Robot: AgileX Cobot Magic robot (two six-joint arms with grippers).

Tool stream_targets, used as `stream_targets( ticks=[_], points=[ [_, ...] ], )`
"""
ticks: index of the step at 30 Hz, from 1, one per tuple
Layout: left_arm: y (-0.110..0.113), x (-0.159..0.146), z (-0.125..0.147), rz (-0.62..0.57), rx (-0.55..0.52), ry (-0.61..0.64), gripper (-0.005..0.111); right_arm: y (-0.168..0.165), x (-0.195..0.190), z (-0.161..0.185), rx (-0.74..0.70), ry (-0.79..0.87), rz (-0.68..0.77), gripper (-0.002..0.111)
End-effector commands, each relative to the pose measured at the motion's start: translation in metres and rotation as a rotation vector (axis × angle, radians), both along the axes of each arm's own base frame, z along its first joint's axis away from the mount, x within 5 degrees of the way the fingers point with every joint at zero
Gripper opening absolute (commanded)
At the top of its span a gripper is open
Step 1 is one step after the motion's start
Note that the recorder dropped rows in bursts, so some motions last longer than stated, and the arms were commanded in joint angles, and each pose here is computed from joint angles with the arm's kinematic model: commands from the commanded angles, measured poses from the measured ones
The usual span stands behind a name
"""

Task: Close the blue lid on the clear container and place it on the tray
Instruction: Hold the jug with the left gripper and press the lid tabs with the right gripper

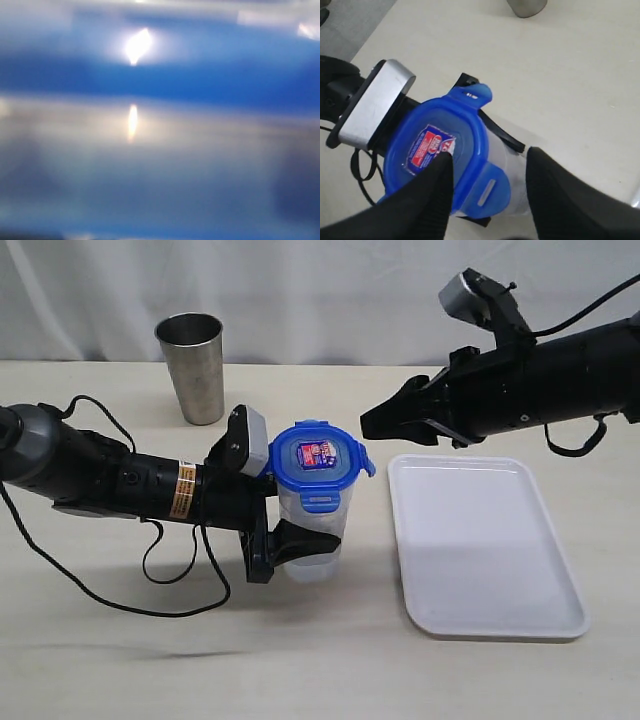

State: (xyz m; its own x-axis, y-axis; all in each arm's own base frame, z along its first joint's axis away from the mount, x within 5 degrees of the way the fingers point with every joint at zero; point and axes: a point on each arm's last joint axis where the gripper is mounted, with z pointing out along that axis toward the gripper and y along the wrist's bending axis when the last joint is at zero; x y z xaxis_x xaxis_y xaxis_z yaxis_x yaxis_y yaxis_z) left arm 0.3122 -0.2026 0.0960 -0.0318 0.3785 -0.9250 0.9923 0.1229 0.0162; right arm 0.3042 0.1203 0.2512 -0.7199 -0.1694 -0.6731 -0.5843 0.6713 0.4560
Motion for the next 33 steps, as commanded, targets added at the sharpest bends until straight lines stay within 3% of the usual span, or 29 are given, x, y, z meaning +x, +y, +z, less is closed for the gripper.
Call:
stream_targets(
  ticks=[1,8,14,33],
  points=[
    [0.003,0.000,-0.003,-0.001,0.041,-0.002,0.000,0.004,-0.007,0.000,0.025,0.037,0.071,0.045],
    [0.003,0.000,-0.003,-0.001,0.041,-0.002,0.000,0.005,-0.008,-0.019,0.032,0.108,0.021,0.045],
    [0.003,0.000,-0.003,0.000,0.041,0.003,0.000,0.014,-0.006,-0.027,0.148,0.181,0.063,0.045],
    [0.002,-0.001,-0.001,-0.011,0.019,0.005,0.000,0.017,-0.006,-0.036,0.158,0.256,0.058,0.040]
  ],
)
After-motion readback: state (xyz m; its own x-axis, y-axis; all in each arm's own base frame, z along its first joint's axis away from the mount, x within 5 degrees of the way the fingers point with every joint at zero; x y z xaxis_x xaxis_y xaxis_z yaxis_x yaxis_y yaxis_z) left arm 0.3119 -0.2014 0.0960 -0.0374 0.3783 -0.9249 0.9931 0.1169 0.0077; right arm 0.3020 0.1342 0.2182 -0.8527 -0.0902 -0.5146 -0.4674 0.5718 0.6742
